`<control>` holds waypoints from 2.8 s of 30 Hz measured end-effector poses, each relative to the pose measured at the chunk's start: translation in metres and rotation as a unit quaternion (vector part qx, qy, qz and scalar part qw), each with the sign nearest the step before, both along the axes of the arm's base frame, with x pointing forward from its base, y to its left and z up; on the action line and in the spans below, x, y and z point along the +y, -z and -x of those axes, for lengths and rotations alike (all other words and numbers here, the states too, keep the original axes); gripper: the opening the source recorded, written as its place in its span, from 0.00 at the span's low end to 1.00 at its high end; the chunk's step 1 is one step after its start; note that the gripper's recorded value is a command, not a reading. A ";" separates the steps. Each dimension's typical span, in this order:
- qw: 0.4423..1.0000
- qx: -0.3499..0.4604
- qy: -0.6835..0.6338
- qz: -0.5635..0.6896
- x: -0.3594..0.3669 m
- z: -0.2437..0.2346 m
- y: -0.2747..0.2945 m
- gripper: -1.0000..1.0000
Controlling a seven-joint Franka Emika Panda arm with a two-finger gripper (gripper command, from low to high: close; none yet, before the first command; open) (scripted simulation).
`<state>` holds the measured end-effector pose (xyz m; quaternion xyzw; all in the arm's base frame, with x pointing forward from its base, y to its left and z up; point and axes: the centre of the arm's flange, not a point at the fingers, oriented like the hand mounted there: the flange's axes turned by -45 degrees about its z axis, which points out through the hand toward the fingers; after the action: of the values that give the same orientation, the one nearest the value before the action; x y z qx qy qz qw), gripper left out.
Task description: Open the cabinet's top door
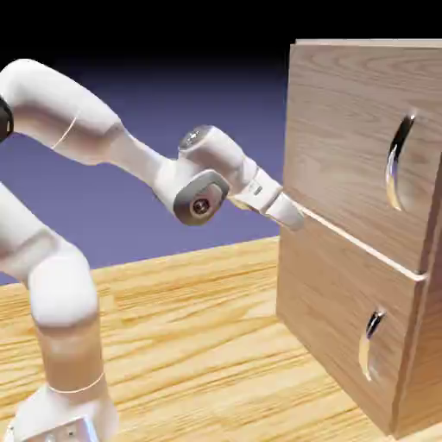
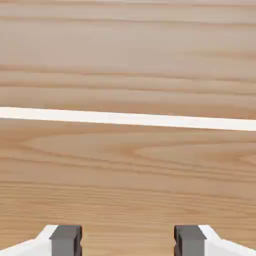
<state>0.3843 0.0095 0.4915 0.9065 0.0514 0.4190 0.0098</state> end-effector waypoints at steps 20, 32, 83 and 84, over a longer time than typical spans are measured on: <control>0.969 -0.234 -0.068 0.040 -0.061 0.079 -0.168 0.50; 0.946 -0.322 -0.038 0.007 -0.159 0.080 -0.163 0.50; 0.874 -0.339 0.339 0.073 -0.040 0.188 -0.067 0.00; 0.872 -0.339 0.345 0.076 -0.035 0.192 -0.067 0.00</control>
<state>0.1928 -0.0256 0.5582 0.6654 -0.2395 0.6652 0.2394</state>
